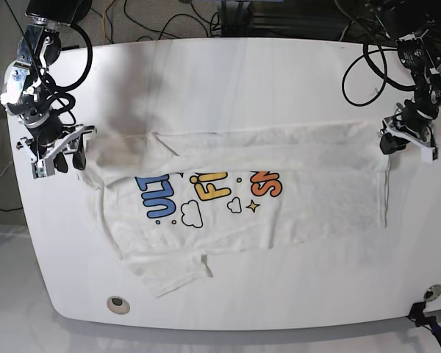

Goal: Fold the T-shirt properly
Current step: 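Open both grippers and release the folded shoulder edge, then regrasp the folded edge with both grippers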

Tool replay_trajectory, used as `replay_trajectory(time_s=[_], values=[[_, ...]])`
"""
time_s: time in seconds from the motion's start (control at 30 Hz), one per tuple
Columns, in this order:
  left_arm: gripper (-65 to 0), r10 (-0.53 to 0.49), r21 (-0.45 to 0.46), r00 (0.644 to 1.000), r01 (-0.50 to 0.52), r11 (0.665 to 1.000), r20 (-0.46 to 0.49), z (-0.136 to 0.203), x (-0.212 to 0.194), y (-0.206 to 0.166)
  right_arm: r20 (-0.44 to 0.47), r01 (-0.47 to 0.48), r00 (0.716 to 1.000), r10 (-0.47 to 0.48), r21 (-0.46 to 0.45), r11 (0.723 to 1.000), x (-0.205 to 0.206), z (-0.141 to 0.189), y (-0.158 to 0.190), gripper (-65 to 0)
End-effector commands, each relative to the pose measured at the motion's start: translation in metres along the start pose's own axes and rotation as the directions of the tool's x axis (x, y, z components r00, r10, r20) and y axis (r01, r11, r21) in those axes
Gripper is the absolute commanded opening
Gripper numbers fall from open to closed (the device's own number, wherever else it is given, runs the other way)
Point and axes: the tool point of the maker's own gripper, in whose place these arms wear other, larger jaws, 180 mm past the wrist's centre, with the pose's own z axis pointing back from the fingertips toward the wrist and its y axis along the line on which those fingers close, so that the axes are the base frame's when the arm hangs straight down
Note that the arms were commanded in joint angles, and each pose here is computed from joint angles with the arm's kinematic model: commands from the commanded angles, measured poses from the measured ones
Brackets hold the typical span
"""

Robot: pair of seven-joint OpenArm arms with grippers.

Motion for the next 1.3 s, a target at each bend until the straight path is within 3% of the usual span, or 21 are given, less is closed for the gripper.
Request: replay_trajectory(time_s=[0.0,0.27,0.67,0.77,0.93,0.97,1.27], values=[[-45.0,-0.034,0.006,0.999,0.033,0.999,0.039,0.012,0.012,0.002,0.081,-0.009,0.997,0.009,-0.01,1.0,0.022,0.014,-0.003,-41.5],[-40.1,0.005,0.008,1.0,-0.005,1.0,0.013,0.027,-0.009,0.012,0.111,0.006,0.994,0.003,-0.08,0.997,0.022,0.046,-0.02,-39.5],[-41.1,0.025,-0.017,1.0,-0.025,1.0,0.005,0.013,-0.021,0.002,0.091,0.016,0.996,-0.01,-0.059,0.998,0.015,0.037,-0.016,-40.4],[-44.3,0.02,-0.023,1.0,-0.02,1.0,0.009,0.01,-0.019,-0.003,0.085,0.021,0.996,-0.016,-0.059,0.998,0.012,0.035,-0.016,-40.4],[-63.7,-0.019,-0.05,1.0,0.018,0.999,-0.021,0.0,-0.022,-0.016,0.053,0.051,0.997,-0.048,-0.064,0.997,-0.001,0.029,-0.02,-40.4],[-65.0,-0.028,-0.059,0.999,0.026,0.998,-0.023,-0.001,-0.023,-0.019,0.049,0.055,0.997,-0.052,-0.071,0.996,-0.003,0.029,-0.022,-40.4],[-65.0,-0.082,-0.108,0.992,0.071,0.992,-0.098,-0.014,-0.04,-0.041,-0.028,0.151,0.988,-0.154,-0.086,0.985,-0.035,0.01,-0.036,-40.7]])
